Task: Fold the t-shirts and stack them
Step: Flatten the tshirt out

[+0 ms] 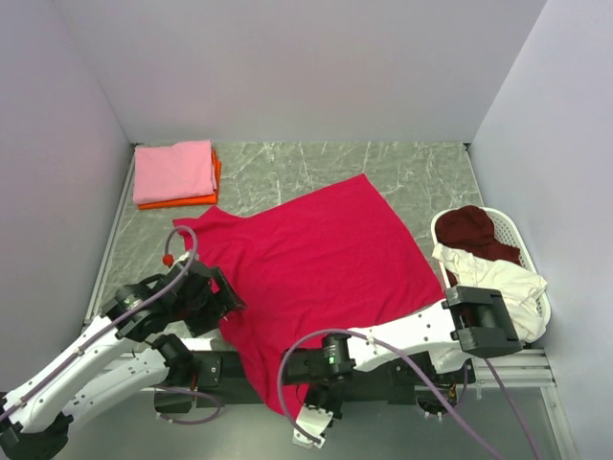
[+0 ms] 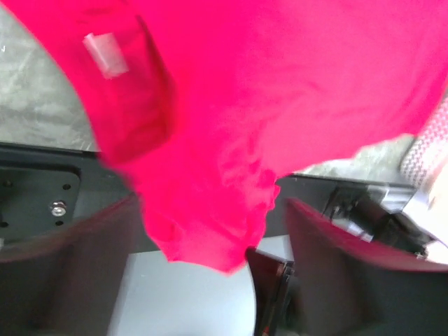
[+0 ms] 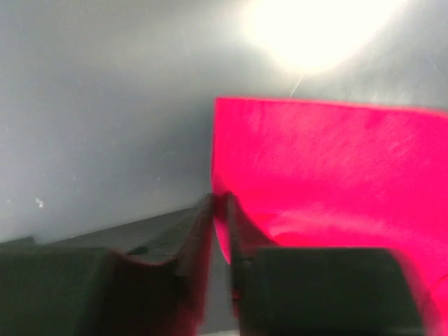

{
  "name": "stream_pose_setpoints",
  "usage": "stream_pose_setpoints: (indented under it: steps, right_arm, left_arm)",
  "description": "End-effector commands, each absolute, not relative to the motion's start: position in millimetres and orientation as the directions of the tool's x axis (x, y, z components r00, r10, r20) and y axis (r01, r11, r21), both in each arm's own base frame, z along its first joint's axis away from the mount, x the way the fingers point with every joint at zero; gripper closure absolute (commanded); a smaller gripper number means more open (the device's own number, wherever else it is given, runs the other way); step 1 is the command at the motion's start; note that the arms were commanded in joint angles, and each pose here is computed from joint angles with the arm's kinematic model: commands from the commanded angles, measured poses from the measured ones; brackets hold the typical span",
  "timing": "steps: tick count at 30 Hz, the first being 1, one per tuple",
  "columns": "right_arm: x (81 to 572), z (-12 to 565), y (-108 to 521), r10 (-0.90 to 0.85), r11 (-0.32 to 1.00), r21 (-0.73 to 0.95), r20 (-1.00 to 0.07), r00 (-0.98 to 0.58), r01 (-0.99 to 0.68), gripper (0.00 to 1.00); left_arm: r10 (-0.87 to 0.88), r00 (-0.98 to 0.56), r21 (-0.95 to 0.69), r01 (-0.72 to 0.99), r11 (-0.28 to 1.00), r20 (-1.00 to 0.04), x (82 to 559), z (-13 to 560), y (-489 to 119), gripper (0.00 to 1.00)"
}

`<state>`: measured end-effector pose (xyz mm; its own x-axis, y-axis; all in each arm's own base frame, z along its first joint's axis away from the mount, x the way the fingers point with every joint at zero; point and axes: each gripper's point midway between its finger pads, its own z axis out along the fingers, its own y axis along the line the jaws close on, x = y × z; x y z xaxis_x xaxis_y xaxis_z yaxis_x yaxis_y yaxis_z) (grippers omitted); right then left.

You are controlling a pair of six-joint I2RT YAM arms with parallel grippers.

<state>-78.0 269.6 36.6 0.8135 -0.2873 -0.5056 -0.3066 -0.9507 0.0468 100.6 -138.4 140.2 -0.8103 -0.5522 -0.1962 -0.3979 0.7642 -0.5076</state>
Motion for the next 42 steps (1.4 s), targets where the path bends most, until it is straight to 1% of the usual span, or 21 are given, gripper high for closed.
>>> stream_pose_setpoints:
  steps: [1, 4, 5, 7, 10, 11, 14, 16, 17, 18, 20, 21, 24, 25, 27, 29, 33, 35, 37, 38, 42]
  right_arm:
    - [-70.6, 58.6, 279.8, -0.288, -0.933, -0.031, -0.529, 0.798, -0.358, 0.75]
    - [-51.9, 80.3, 296.9, -0.327, -0.894, -0.070, -0.571, 0.753, -0.442, 0.50]
    - [-28.0, 86.6, 302.8, -0.383, -0.852, -0.074, -0.589, 0.712, -0.519, 0.48]
    - [-5.6, 107.6, 312.3, -0.402, -0.793, -0.106, -0.650, 0.645, -0.600, 0.46]
    - [57.0, 136.6, 318.9, -0.467, -0.611, -0.150, -0.725, 0.507, -0.777, 0.46]
    - [96.8, 145.8, 316.2, -0.500, -0.497, -0.170, -0.745, 0.442, -0.851, 0.46]
    - [151.4, 167.5, 310.2, -0.523, -0.271, -0.129, -0.812, 0.258, -0.954, 0.46]
    - [205.7, 175.3, 289.0, -0.537, -0.040, -0.047, -0.841, 0.061, -0.998, 0.47]
    - [228.3, 180.8, 283.9, -0.518, 0.045, -0.037, -0.855, 0.008, -0.998, 0.47]
    - [259.6, 176.3, 262.3, -0.507, 0.192, 0.040, -0.852, -0.134, -0.981, 0.47]
    - [291.5, 184.9, 245.5, -0.468, 0.297, 0.087, -0.855, -0.224, -0.951, 0.47]
    - [318.5, 175.6, 221.1, -0.431, 0.408, 0.158, -0.835, -0.342, -0.899, 0.47]
    - [365.2, 161.0, 188.9, -0.363, 0.551, 0.249, -0.788, -0.498, -0.796, 0.48]
    - [393.4, 161.7, 162.8, -0.338, 0.645, 0.218, -0.778, -0.529, -0.733, 0.48]
    - [411.8, 121.8, 140.1, -0.354, 0.719, 0.235, -0.687, -0.635, -0.655, 0.48]
    - [440.6, 112.0, 110.8, -0.331, 0.817, 0.168, -0.646, -0.688, -0.551, 0.48]
    - [482.0, 87.3, 82.0, -0.260, 0.894, 0.148, -0.597, -0.759, -0.422, 0.49]
    - [489.2, 66.4, 71.2, -0.235, 0.914, 0.158, -0.543, -0.806, -0.373, 0.49]
    - [504.5, 67.5, 66.7, -0.223, 0.922, 0.151, -0.546, -0.807, -0.357, 0.49]
    - [502.2, 53.4, 63.7, -0.224, 0.924, 0.162, -0.507, -0.832, -0.347, 0.49]
    - [507.4, 46.7, 60.5, -0.236, 0.926, 0.147, -0.491, -0.838, -0.347, 0.48]
  left_arm:
    - [-0.511, -0.810, -0.609, -0.256, 0.751, -0.290, 108.6, 188.2, -142.5, 0.04]
    - [-0.508, -0.749, -0.647, -0.141, 0.749, -0.425, 128.0, 221.2, -139.6, 0.01]
    - [-0.495, -0.721, -0.645, -0.088, 0.759, -0.485, 137.2, 233.3, -139.3, 0.01]
    - [-0.502, -0.652, -0.612, -0.074, 0.787, -0.567, 154.9, 243.5, -131.4, 0.01]
    - [-0.446, -0.568, -0.520, -0.037, 0.853, -0.691, 184.1, 255.3, -126.7, 0.01]
    - [-0.452, -0.530, -0.529, -0.008, 0.849, -0.717, 194.7, 264.7, -132.0, 0.01]
    - [-0.412, -0.487, -0.476, 0.009, 0.880, -0.770, 219.0, 260.9, -131.6, 0.01]
    - [-0.435, -0.425, -0.479, -0.003, 0.878, -0.794, 245.7, 267.0, -120.9, 0.01]
    - [-0.421, -0.475, -0.491, 0.027, 0.871, -0.773, 251.0, 252.9, -128.2, 0.01]
    - [-0.473, -0.417, -0.520, 0.000, 0.854, -0.776, 272.9, 258.7, -111.6, 0.02]
    - [-0.508, -0.468, -0.562, -0.028, 0.827, -0.723, 293.7, 230.6, -92.9, 0.06]
    - [-0.535, -0.477, -0.593, -0.036, 0.805, -0.698, 301.5, 224.3, -85.6, 0.08]
    - [-0.628, -0.501, -0.696, -0.069, 0.715, -0.596, 324.9, 197.9, -61.7, 0.23]
    - [-0.644, -0.511, -0.703, -0.104, 0.704, -0.569, 332.4, 184.1, -55.0, 0.25]
    - [-0.662, -0.530, -0.712, -0.145, 0.687, -0.530, 335.8, 172.1, -47.4, 0.31]
    - [-0.653, -0.562, -0.694, -0.184, 0.696, -0.507, 334.5, 158.8, -44.1, 0.34]
    - [-0.688, -0.483, -0.644, -0.288, 0.709, -0.542, 334.3, 149.0, -8.2, 0.31]
    - [-0.739, -0.441, -0.675, -0.327, 0.661, -0.510, 335.3, 141.2, 11.7, 0.32]
    - [-0.769, -0.449, -0.711, -0.336, 0.617, -0.455, 331.6, 130.0, 13.8, 0.36]
    - [-0.778, -0.439, -0.718, -0.341, 0.606, -0.449, 330.7, 128.2, 18.8, 0.37]
    - [-0.768, -0.451, -0.704, -0.347, 0.620, -0.454, 323.0, 120.0, 22.1, 0.37]
